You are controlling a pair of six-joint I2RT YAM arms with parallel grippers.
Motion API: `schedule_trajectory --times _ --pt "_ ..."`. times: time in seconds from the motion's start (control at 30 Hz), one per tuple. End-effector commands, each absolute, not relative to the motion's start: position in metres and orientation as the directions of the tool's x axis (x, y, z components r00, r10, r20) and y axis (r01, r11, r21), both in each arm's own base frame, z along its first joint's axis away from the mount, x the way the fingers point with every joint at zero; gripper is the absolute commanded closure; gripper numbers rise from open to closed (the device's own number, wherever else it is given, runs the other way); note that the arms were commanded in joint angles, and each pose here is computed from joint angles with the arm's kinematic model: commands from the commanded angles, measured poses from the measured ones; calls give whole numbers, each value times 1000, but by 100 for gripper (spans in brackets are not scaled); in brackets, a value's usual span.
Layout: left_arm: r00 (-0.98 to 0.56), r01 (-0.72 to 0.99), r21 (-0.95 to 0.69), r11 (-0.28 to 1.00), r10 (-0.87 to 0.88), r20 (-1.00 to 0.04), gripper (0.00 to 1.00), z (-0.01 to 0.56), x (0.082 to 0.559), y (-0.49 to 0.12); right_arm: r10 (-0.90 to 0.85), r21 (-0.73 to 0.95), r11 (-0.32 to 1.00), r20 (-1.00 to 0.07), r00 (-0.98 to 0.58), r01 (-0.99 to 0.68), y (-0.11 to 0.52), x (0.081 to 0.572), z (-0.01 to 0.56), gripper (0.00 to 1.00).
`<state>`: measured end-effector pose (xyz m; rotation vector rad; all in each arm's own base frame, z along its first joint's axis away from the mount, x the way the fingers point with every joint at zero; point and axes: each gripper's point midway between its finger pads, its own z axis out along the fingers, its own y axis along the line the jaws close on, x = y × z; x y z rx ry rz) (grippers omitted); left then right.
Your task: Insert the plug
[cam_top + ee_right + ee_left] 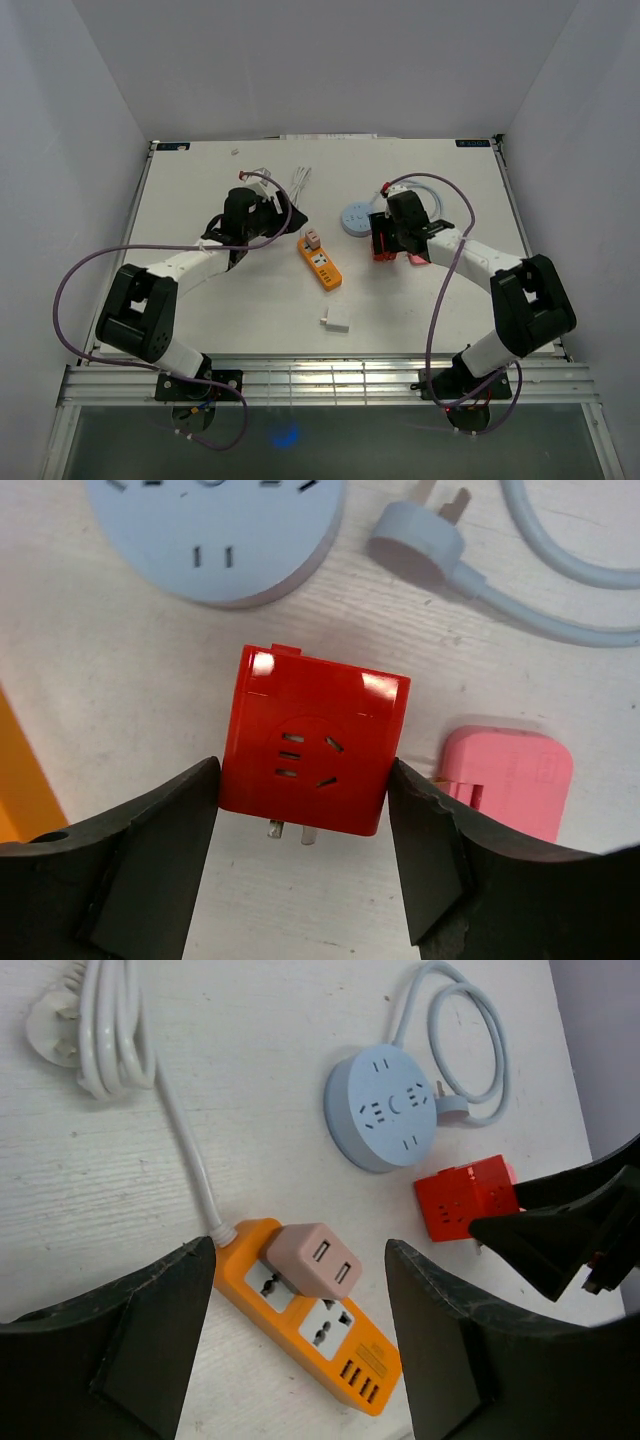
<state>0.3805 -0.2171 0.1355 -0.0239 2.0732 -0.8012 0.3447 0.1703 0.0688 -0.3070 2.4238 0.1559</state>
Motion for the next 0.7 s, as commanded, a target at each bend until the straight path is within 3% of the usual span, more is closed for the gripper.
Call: schedule_trajectory --times 0.0,0.07,0.17,0.33,0.67 --pt "-634 323 -625 711 -328 -701 20 174 375 -237 -195 113 885 -793 -578 -452 206 342 112 68" --pt "-681 302 -672 677 -340 -649 16 188 370 -248 -193 116 849 -840 -507 -516 221 334 130 68" --pt "-737 268 -697 665 -324 -593 2 194 361 -258 -217 97 789 -880 -423 -607 242 320 141 69" --pt "-771 276 -713 645 -294 -565 2 200 347 -269 -219 57 730 -925 -312 -681 264 304 156 70" --pt "-896 182 -794 581 -235 -377 2 182 322 -302 -172 39 667 -964 -204 -744 274 280 179 74"
